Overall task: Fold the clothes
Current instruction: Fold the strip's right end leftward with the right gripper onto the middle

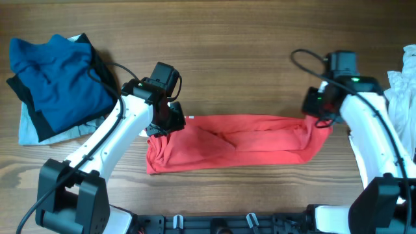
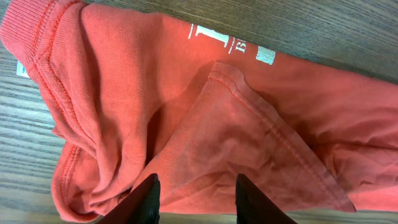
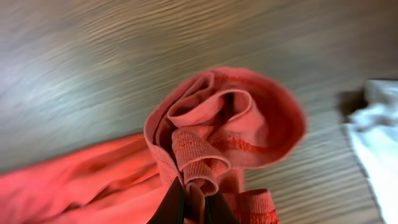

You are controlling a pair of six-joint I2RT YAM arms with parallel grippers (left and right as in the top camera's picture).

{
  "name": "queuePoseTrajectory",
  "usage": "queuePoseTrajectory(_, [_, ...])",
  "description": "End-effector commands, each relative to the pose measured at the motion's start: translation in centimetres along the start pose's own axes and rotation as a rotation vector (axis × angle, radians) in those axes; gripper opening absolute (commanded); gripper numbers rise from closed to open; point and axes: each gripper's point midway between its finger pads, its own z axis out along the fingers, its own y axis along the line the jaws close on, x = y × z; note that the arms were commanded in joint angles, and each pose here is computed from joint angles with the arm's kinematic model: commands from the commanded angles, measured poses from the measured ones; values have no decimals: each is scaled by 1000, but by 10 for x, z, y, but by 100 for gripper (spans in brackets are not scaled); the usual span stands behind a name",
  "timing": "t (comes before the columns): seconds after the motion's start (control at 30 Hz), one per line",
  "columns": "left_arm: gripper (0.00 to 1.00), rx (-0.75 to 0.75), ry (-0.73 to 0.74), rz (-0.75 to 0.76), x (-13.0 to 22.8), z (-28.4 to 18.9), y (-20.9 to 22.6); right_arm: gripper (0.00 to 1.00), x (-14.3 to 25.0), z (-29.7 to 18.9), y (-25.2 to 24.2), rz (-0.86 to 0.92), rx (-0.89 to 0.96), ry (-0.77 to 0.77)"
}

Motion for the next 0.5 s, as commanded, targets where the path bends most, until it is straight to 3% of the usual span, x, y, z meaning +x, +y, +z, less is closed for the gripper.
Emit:
queuePoseTrajectory(0.0, [40,10,-24,16,-5,-6,-2,4,7,-11,30,-67,-43,-9])
queuePoseTrajectory(0.47, [43,12,-26,16,-5,-6,-2,5,51,-8,107,-252,-175,30])
